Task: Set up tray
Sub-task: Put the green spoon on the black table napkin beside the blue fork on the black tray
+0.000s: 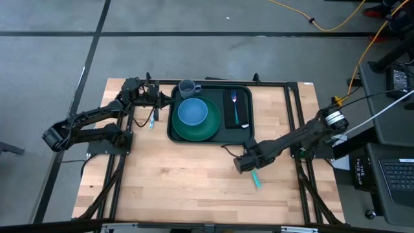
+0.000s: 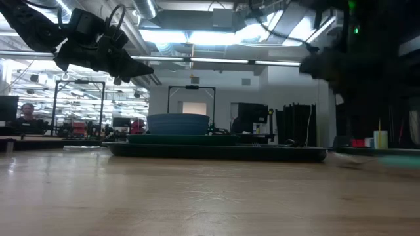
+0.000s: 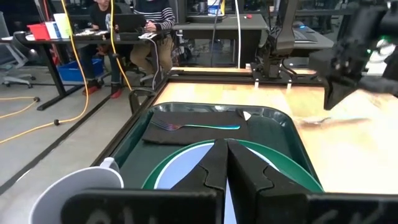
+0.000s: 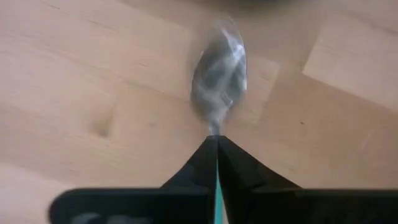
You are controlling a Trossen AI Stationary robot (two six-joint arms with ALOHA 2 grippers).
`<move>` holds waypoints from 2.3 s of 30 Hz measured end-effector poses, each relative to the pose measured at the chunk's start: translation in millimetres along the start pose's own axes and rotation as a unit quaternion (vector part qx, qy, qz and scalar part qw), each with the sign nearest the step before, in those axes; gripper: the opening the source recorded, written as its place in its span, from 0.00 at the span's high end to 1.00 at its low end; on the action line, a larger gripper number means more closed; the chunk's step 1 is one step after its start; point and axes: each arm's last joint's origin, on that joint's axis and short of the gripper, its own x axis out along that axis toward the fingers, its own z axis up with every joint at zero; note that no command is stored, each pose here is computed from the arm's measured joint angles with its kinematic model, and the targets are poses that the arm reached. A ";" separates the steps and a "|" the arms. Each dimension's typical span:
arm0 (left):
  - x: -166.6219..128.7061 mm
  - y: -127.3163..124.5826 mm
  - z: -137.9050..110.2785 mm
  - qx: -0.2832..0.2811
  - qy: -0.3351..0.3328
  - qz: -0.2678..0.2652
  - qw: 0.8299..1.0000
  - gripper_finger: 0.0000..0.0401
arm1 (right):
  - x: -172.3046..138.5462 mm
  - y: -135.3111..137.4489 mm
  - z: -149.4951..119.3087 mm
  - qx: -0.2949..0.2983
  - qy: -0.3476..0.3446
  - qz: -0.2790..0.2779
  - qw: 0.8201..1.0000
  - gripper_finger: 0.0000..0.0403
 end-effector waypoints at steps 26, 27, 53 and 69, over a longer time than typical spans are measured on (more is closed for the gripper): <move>0.0 0.0 0.0 0.013 0.000 0.000 1.000 0.99 | -47.8 -5.6 -4.6 -0.022 -0.015 0.061 0.998 0.98; 0.0 -0.1 0.0 0.010 0.000 0.000 1.000 0.99 | -50.5 -3.3 -7.1 -0.019 -0.014 0.067 0.997 0.98; 0.0 -0.1 -0.1 -0.061 0.000 0.000 0.998 0.99 | -56.7 25.4 -132.9 -0.016 0.045 0.017 0.999 0.99; 0.0 0.0 -0.1 -0.062 0.000 0.000 0.998 0.99 | -47.9 20.2 -134.9 -0.026 0.000 0.020 0.999 0.73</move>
